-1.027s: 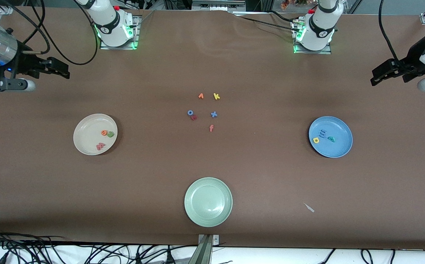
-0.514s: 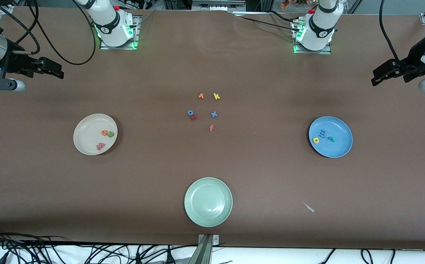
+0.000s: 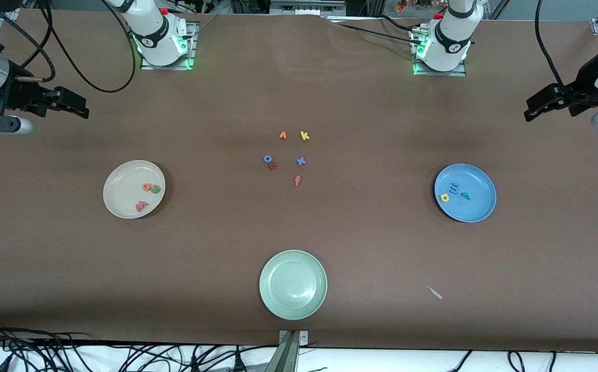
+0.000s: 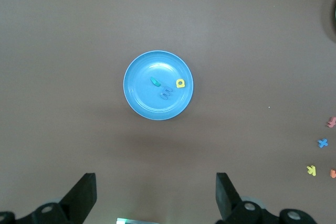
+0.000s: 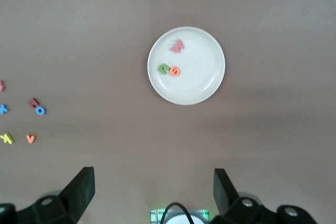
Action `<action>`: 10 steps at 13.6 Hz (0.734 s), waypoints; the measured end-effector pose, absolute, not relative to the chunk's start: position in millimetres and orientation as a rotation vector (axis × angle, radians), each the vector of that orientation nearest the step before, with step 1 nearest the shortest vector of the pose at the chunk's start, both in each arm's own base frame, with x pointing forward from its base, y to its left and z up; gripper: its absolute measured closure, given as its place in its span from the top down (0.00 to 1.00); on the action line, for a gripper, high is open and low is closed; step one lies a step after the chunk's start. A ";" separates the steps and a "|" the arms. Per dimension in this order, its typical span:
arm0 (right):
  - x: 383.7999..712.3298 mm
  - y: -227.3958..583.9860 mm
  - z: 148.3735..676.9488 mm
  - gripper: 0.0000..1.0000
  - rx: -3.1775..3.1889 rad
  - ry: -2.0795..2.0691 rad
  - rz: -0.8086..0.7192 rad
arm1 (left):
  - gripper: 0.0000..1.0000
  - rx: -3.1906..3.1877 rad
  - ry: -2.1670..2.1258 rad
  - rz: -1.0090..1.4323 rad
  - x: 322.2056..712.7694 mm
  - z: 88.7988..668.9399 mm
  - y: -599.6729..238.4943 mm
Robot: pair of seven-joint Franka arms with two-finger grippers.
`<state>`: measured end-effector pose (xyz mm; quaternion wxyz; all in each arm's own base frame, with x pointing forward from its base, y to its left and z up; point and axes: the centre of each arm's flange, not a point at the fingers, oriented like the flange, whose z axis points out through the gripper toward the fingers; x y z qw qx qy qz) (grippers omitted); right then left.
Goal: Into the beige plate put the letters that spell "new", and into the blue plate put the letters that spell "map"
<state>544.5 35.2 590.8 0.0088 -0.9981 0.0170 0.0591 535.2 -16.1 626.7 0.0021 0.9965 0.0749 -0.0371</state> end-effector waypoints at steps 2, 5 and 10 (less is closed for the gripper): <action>545.8 34.8 590.6 1.00 -3.119 0.054 0.176 | 1.00 3.126 0.238 -0.117 535.2 626.7 -15.1; 546.2 34.9 590.0 1.00 -3.119 0.054 0.177 | 1.00 3.126 0.238 -0.117 535.2 626.6 -15.1; 546.2 34.8 590.0 1.00 -3.119 0.054 0.177 | 1.00 3.126 0.240 -0.117 535.2 626.6 -14.4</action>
